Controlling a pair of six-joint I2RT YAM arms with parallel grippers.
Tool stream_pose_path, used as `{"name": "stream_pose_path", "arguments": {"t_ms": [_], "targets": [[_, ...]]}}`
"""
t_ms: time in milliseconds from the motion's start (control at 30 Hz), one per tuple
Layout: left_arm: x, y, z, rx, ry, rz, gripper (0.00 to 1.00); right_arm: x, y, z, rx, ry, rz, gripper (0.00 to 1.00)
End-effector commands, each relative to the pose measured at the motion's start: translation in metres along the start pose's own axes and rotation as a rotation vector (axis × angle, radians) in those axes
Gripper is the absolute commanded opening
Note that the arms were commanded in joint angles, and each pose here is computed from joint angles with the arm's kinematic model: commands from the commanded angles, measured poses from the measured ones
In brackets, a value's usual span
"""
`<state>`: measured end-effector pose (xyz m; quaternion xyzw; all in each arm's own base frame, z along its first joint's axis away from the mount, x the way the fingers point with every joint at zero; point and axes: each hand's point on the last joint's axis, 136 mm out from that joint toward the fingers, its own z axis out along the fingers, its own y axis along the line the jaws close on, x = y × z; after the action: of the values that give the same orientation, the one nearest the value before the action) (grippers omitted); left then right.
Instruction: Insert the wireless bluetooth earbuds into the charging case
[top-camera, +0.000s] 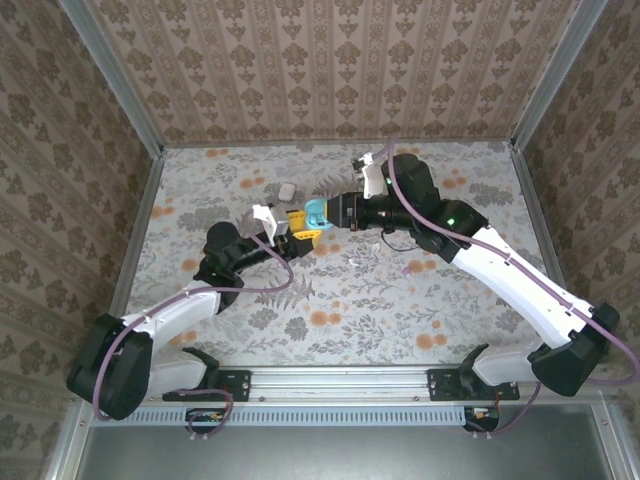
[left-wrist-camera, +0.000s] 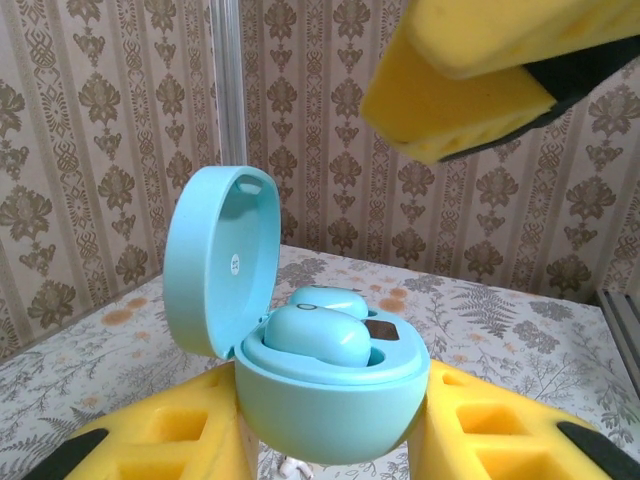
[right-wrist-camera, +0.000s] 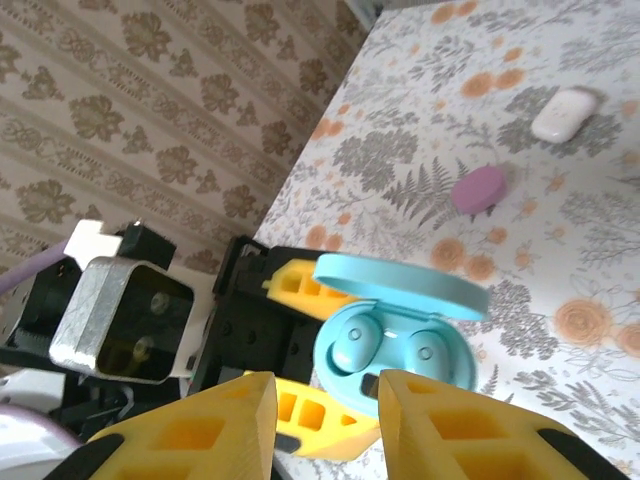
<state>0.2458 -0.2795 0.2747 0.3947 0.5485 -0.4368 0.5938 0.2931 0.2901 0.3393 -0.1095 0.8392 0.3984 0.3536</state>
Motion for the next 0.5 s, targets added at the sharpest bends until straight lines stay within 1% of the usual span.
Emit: {"name": "stream_pose_path", "arguments": {"t_ms": [0,167,367,467], "targets": [[-0.027,-0.009,0.003,0.055,-0.059,0.053,0.37,-0.003,-0.031,-0.008,0.139,-0.035,0.023,0.32],[-0.024,-0.016,0.006,0.104,-0.045,0.049,0.37,-0.016,-0.047,-0.014,0.152,-0.068,0.079,0.34],[-0.023,-0.025,0.011,0.159,-0.021,0.045,0.37,-0.025,-0.053,-0.003,0.109,-0.034,0.13,0.36],[-0.021,-0.027,0.012,0.172,-0.009,0.043,0.37,-0.029,-0.05,0.003,0.077,-0.039,0.16,0.38]]}}
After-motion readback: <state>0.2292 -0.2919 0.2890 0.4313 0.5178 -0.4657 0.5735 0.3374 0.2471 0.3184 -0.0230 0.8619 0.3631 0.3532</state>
